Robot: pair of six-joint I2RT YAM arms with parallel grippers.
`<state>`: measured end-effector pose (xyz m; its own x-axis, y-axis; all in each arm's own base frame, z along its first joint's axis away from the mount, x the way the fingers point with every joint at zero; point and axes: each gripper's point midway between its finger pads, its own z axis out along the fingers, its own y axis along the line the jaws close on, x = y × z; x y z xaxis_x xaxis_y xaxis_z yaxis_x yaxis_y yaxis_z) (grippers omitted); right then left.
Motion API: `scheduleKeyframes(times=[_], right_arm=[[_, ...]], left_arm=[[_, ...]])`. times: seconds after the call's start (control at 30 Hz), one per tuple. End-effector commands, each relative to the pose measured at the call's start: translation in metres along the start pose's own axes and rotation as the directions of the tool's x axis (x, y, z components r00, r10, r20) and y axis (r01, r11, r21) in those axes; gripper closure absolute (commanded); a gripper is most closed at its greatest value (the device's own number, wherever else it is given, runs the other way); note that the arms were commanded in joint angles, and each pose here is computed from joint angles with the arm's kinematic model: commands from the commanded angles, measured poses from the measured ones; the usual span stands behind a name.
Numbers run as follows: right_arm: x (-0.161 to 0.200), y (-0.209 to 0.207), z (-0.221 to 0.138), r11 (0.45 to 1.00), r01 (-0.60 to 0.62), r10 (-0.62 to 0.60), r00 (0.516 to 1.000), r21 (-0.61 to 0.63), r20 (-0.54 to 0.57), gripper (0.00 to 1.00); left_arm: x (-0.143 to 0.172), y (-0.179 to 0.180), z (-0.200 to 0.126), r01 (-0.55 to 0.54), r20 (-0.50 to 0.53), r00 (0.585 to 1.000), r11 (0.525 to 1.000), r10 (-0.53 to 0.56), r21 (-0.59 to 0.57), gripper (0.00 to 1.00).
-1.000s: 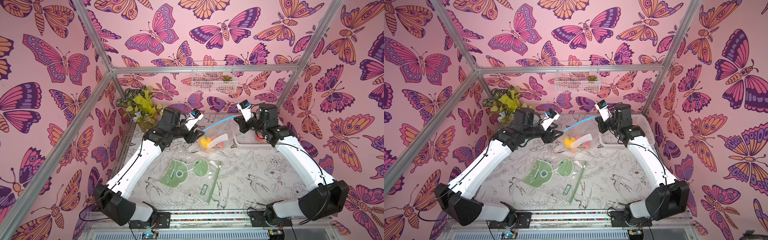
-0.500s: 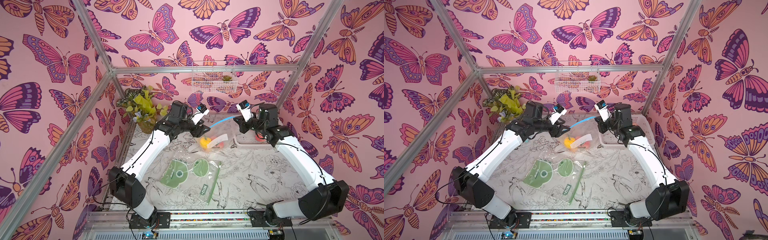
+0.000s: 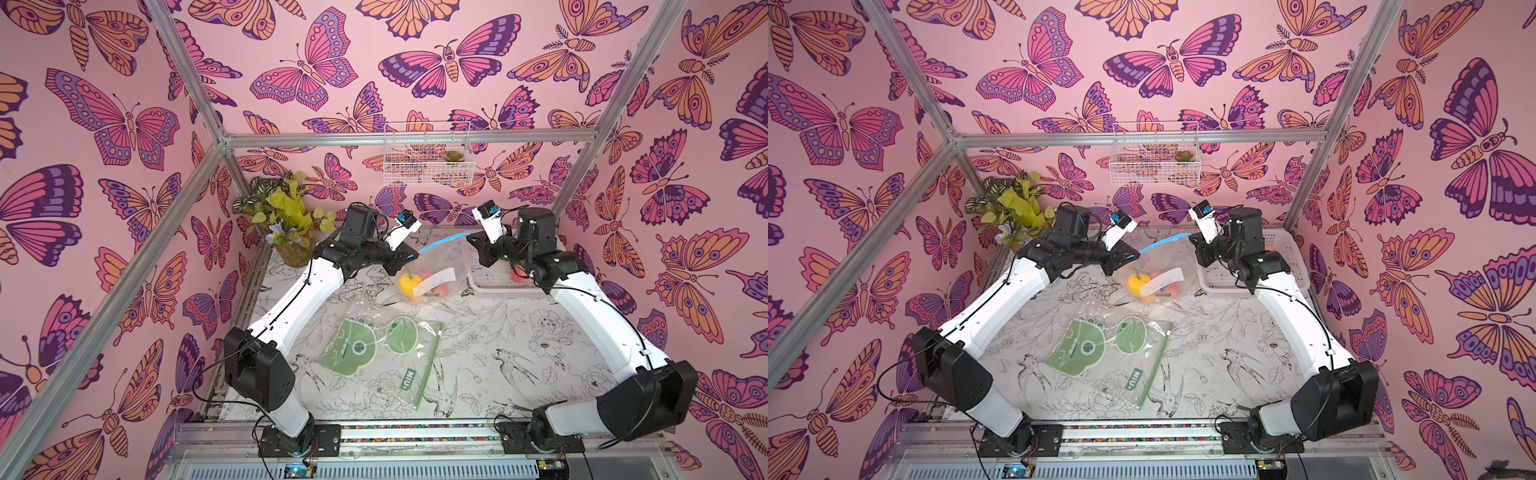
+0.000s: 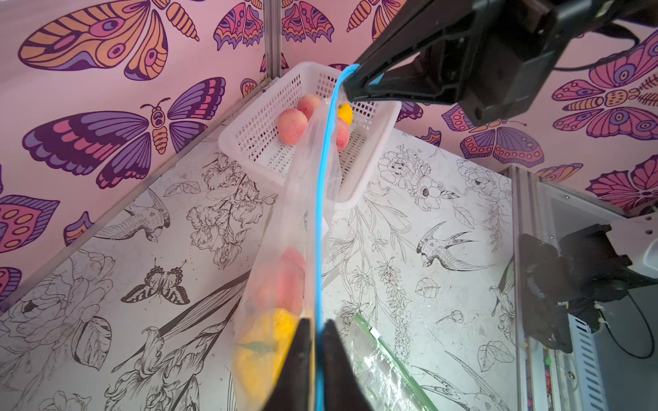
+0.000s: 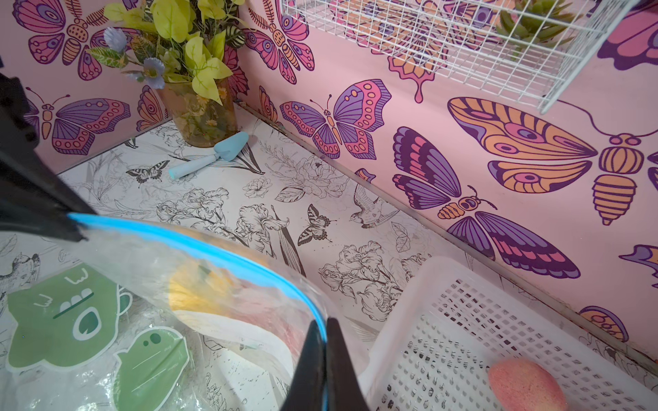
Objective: Place the peach in a zip-top bag and seal the zipper
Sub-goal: Pick up the zipper food storage bag at the center of the board.
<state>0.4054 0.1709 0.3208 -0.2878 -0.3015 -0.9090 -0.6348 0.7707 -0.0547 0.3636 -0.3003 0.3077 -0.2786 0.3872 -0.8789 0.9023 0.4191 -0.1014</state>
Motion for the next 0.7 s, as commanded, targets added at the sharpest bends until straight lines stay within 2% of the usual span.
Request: scheduleKeyframes(times=[0.0,0.03,0.07,0.17,0.2,0.27,0.37,0.5,0.67], right_arm=[[-0.007,0.006,-0.004,1.000,0.014,-0.013,1.000,-0.018,0.021,1.00],[-0.008,0.006,-0.005,1.000,0.014,-0.014,1.000,-0.015,0.023,1.00],[-0.008,0.006,-0.006,1.000,0.014,-0.014,1.000,-0.013,0.025,0.94],[-0.012,0.001,-0.009,1.000,0.007,-0.008,0.999,0.026,0.042,0.55],[-0.013,-0.003,-0.011,0.999,0.003,-0.005,0.999,0.050,0.051,0.44],[-0.016,-0.010,-0.017,0.994,-0.006,-0.002,0.997,0.106,0.078,0.33],[-0.020,-0.022,-0.025,0.982,-0.024,0.002,0.993,0.186,0.116,0.26],[-0.020,-0.031,-0.033,0.966,-0.041,0.007,0.991,0.254,0.134,0.24],[-0.018,-0.041,-0.037,0.949,-0.058,0.017,0.991,0.310,0.132,0.23]], left_arm=[[0.001,0.001,0.004,0.008,-0.002,1.000,1.000,-0.008,0.015,1.00],[0.000,0.002,0.003,0.010,-0.001,1.000,1.000,-0.010,0.005,1.00],[-0.002,0.005,0.002,0.013,0.001,1.000,1.000,-0.013,-0.012,1.00],[-0.009,0.017,-0.004,0.023,0.011,1.000,0.995,-0.022,-0.092,1.00],[-0.013,0.022,-0.007,0.025,0.019,1.000,0.991,-0.022,-0.132,1.00],[-0.019,0.033,-0.014,0.036,0.041,0.999,0.978,-0.028,-0.206,1.00],[-0.029,0.053,-0.026,0.058,0.079,0.996,0.941,-0.034,-0.335,1.00],[-0.037,0.079,-0.045,0.100,0.128,0.991,0.864,-0.041,-0.494,1.00],[-0.037,0.097,-0.064,0.134,0.166,0.985,0.775,-0.038,-0.617,1.00]])
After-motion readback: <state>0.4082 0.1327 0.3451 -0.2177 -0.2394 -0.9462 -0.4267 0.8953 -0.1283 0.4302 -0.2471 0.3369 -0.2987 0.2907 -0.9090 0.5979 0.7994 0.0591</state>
